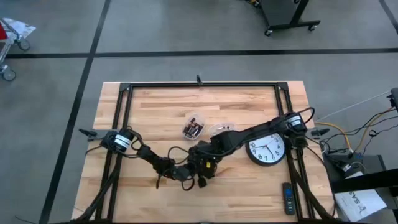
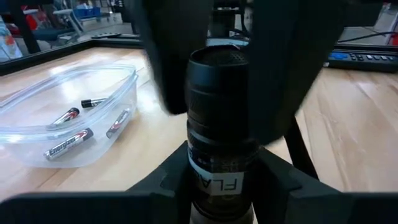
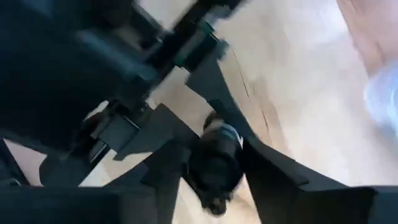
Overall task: Insert battery
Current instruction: Close the black flashlight cover
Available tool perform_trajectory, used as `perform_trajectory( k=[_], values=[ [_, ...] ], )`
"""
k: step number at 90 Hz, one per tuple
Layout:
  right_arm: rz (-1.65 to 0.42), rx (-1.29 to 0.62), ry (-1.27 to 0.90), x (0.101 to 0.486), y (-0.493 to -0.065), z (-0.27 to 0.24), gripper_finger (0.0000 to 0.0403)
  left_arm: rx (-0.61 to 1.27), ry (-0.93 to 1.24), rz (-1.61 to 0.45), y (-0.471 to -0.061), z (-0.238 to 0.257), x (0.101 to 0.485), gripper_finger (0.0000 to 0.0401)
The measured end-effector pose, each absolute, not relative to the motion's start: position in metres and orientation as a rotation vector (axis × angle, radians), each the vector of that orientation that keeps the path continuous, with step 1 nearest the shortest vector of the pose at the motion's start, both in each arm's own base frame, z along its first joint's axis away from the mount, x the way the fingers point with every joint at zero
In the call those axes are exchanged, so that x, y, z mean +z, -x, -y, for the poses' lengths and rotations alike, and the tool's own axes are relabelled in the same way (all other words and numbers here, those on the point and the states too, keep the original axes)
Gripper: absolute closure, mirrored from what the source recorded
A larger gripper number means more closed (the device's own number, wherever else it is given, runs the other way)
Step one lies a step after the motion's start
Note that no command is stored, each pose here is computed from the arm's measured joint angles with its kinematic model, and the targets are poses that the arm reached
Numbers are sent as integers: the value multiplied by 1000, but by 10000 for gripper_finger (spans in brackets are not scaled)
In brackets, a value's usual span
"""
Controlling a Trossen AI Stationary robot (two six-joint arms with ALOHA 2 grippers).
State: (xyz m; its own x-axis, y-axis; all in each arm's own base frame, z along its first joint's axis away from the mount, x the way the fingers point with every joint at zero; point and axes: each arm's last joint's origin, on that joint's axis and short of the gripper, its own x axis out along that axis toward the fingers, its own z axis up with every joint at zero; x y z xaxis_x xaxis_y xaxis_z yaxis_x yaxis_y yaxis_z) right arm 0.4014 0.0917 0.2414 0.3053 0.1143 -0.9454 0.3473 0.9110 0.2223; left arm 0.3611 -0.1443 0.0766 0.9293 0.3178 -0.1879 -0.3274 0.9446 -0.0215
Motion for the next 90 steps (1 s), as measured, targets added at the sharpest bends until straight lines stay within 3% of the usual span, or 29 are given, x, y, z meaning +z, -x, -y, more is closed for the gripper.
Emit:
perform_trajectory(
  k=[19, 43, 90],
  values=[
    [-1215, 141, -17, 261, -402, -86, 205, 331, 52, -183, -361, 144, 77, 304],
    [-1151, 516, 483, 258, -401, -91, 208, 331, 51, -183, -361, 144, 77, 304],
    [-1222, 584, 556, 242, -401, -90, 253, 331, 52, -181, -361, 144, 77, 304]
  ],
)
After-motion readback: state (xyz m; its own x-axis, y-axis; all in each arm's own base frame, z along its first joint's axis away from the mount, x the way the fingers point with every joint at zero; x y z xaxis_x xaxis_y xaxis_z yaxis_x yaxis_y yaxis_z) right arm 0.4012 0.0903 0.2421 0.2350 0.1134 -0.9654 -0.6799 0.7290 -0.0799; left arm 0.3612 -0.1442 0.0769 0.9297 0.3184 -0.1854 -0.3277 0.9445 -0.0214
